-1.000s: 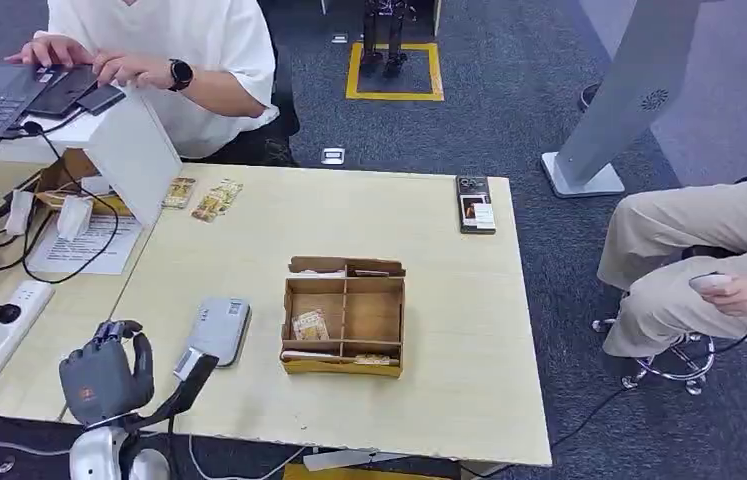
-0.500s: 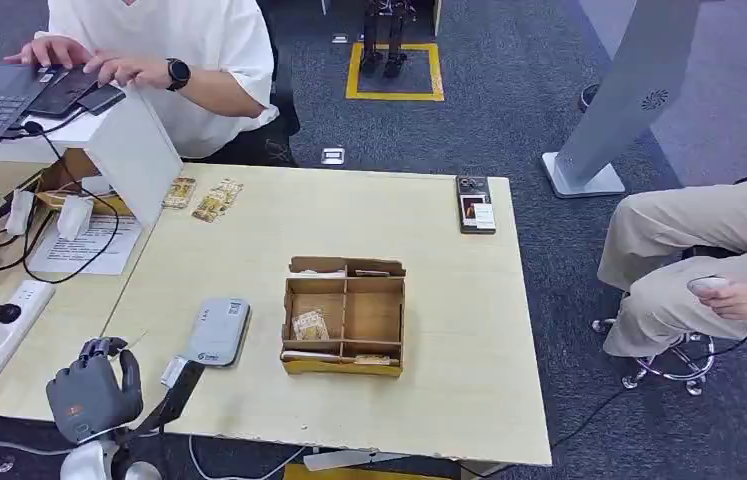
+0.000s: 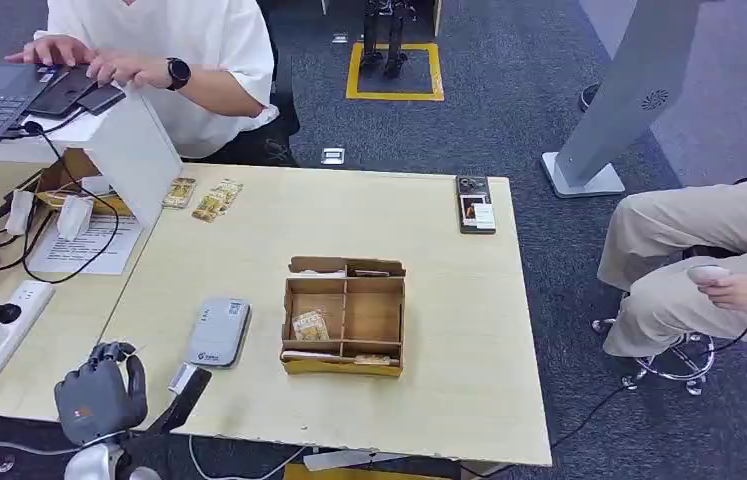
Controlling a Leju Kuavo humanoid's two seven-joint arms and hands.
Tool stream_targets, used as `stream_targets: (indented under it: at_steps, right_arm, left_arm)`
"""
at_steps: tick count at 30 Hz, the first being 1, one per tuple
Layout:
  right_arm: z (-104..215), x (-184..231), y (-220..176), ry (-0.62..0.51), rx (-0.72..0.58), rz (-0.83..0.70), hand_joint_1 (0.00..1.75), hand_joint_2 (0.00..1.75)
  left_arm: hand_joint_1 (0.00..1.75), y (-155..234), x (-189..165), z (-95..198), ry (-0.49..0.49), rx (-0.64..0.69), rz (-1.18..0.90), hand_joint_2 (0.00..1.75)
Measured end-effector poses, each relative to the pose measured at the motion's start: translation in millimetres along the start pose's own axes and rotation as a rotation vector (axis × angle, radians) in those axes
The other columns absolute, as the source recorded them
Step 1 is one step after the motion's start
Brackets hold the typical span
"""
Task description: Pass the card to the sensor for recognition and then transmit it.
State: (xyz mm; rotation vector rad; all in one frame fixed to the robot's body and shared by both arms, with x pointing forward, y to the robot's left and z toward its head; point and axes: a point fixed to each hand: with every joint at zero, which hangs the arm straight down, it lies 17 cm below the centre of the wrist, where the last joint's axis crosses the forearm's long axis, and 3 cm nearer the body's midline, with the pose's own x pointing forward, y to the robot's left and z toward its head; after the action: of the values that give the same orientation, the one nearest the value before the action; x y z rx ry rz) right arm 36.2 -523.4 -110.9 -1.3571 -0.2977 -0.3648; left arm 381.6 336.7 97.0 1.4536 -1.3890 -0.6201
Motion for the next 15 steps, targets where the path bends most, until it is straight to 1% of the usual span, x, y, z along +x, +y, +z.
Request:
stream_targets:
  at_steps: [6,15]
  right_arm:
    - [0.0,1.3,-0.2,-0.008,-0.001,-0.003,0.00,1.75]
    - [0.0,4.3,-0.2,-0.025,-0.001,-0.003,0.00,1.75]
  left_arm:
    - [1.75,-12.1,-0.7,7.8,0.005,-0.036,0.000,1.75]
    - [1.75,-12.9,10.4,10.2,-0.051,-0.033,0.043,1.75]
